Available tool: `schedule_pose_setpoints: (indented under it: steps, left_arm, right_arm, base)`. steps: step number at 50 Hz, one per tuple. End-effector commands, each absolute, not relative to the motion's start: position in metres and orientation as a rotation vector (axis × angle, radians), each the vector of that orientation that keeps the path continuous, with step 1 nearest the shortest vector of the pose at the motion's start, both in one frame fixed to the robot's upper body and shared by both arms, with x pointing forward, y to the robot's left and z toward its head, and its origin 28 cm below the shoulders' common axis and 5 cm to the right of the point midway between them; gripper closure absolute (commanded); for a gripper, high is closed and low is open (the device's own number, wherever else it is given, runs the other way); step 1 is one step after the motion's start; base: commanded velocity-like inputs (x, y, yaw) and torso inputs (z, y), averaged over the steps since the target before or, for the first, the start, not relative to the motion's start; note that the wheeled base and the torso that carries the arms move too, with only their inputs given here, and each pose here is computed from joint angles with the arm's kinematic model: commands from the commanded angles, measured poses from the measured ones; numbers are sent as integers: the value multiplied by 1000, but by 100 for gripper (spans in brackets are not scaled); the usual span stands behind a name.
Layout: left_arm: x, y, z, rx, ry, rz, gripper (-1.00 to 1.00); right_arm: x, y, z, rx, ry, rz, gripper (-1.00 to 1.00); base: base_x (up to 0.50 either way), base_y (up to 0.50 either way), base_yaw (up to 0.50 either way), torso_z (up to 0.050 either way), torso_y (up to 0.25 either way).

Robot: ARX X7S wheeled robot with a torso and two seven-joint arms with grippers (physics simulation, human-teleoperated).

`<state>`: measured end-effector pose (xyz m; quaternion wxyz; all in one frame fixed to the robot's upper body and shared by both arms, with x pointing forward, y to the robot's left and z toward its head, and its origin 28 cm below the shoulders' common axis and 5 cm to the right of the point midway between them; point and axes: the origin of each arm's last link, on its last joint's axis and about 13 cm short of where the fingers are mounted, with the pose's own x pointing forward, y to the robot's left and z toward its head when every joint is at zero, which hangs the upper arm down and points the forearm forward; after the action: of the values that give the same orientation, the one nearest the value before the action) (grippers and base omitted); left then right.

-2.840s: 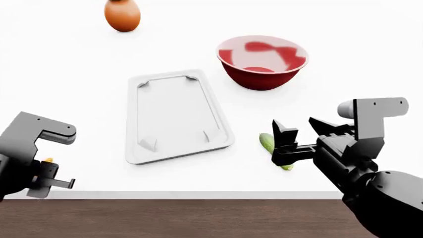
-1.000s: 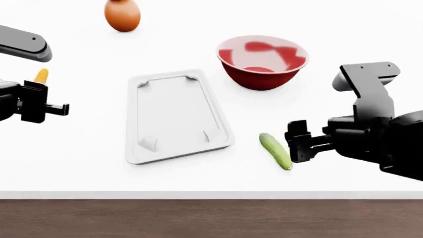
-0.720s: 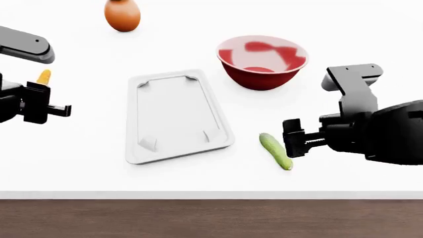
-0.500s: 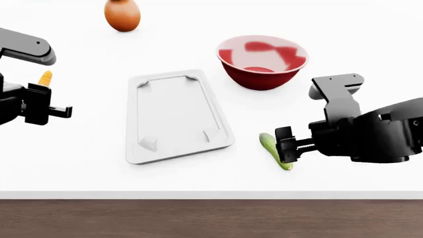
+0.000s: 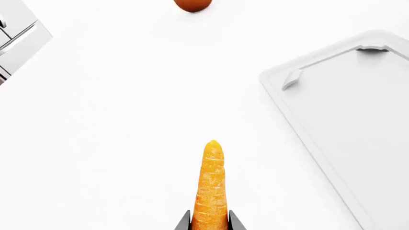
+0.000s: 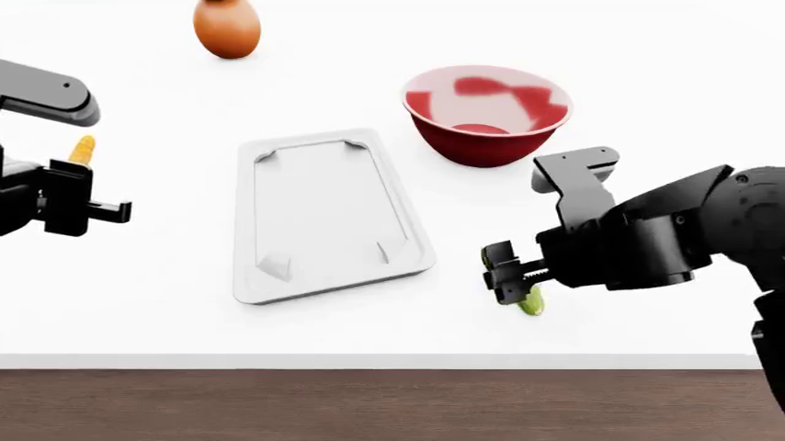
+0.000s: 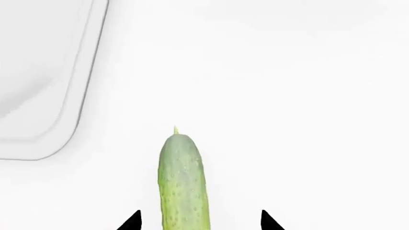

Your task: Place the two vegetables and bowl onto the tray for setting up a vegetable dip station.

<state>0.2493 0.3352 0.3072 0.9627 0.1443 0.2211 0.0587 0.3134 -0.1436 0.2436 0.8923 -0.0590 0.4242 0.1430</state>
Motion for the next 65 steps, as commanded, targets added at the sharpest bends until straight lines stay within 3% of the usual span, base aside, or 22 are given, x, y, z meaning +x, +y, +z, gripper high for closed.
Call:
schedule_pose_setpoints:
  steps: [1,19,27,39,55,65]
  left_arm:
    - [249,338,306,286,440,127,100]
    - [249,338,306,290,434,127,100]
    - [250,327,314,306,406,82,100]
    - [247,292,340,386,332,-60,100]
    - [246,225,358,522,283,-345,100]
    - [244,211,347,605,344,-449,100]
  right_arm:
    - [318,-140,227,-144,942,313,100]
    - [320,-136,227,-171,970,301,100]
    - [310,-136,257,-201,876,297,100]
    - [294,-121,298,-265,806,326,100]
    - [304,-85,327,-354,732,454,100]
    - [314,-71,322,-393,749,492,100]
  base:
    - [0,0,0,0,0]
    - [1,0,0,0,0]
    - [0,0,0,0,0]
    - [0,0,0,0,0]
    - [0,0,0,0,0]
    - [0,0,0,0,0]
